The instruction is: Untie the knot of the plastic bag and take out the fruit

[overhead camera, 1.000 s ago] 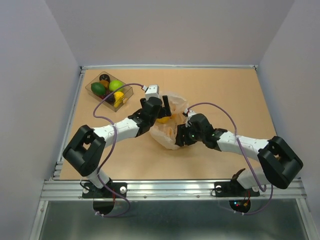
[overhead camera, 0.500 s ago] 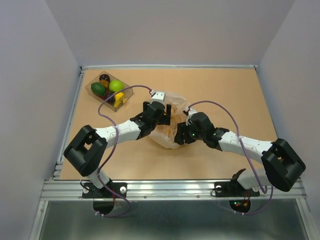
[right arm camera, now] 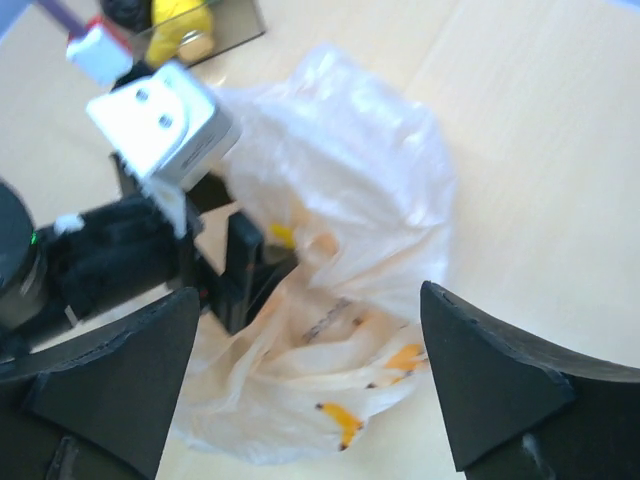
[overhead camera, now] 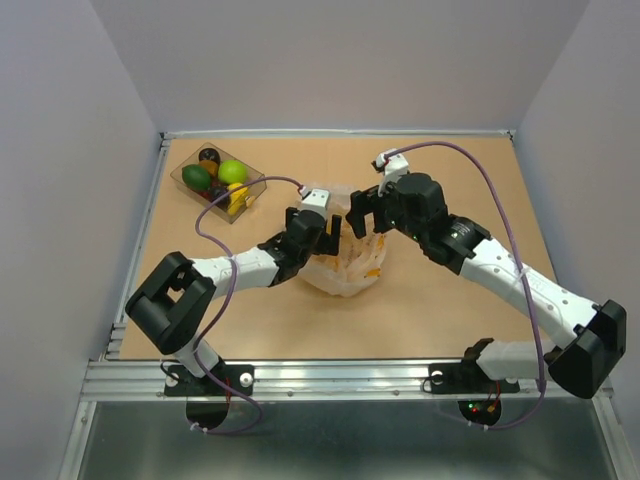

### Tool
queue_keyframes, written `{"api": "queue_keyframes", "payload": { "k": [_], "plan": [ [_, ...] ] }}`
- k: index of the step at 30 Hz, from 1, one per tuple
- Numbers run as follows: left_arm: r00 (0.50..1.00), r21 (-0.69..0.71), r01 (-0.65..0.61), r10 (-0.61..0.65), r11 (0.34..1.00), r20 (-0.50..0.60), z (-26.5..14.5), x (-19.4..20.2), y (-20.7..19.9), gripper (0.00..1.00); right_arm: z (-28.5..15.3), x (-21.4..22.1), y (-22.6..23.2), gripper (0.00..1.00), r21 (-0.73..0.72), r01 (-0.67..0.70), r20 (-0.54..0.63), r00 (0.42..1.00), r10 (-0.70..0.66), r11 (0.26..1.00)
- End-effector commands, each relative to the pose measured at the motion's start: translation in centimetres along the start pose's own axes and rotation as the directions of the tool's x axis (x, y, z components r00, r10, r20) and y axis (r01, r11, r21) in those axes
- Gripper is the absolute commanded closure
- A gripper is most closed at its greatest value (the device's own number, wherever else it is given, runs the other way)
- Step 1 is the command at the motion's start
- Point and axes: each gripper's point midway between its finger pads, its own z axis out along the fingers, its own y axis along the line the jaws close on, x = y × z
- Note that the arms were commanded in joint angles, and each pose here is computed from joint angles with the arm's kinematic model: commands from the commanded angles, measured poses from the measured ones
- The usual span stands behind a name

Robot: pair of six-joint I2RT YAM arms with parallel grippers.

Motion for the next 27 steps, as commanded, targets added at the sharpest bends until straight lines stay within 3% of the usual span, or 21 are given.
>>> {"api": "queue_keyframes", "payload": {
  "k": [1,14,16,17,18,19,23,27],
  "plan": [
    [0.994,0.050,0.039,-0.044,0.998,0.099,-0.9,-2.5,-0.7,0.08,-0.2,-2.7,-3.0,0.02,0.159,0.163,0.009,0.986,-0.166,0.974],
    [0.988,0.046,0.047,-0.053,0.998,0.142,-1.0,-2.9,-0.5,0.08,7.5,-3.1,-4.7,0.02,0.100,0.243,-0.071,0.969,-0.237,0.965],
    [0.987,0.053,0.049,-0.056,0.997,0.148,-0.9,-3.0,-0.6,0.08,8.2,-2.9,-5.0,0.22,0.099,0.243,-0.079,0.969,-0.236,0.965],
    [0.988,0.055,0.044,-0.051,0.998,0.147,-0.8,-2.9,-0.7,0.08,8.3,-3.3,-5.0,0.47,0.099,0.242,-0.071,0.969,-0.235,0.965],
    [0.988,0.055,0.042,-0.050,0.998,0.147,-0.7,-2.9,-0.7,0.08,8.4,-3.5,-4.8,0.59,0.091,0.236,-0.067,0.971,-0.231,0.967],
    [0.988,0.053,0.040,-0.047,0.998,0.149,-0.5,-2.9,-0.7,0.08,8.5,-3.7,-4.6,0.78,0.084,0.233,-0.062,0.972,-0.228,0.969],
    [0.985,0.047,0.031,-0.038,0.998,0.166,0.3,-3.4,-1.0,0.07,8.4,-4.2,-3.8,0.96,0.050,0.217,-0.045,0.976,-0.215,0.975],
    [0.983,0.009,0.021,-0.023,1.000,0.183,1.3,-3.7,-0.6,0.07,8.1,-4.2,-3.6,0.99,0.040,0.210,-0.041,0.977,-0.209,0.977]
  ]
}}
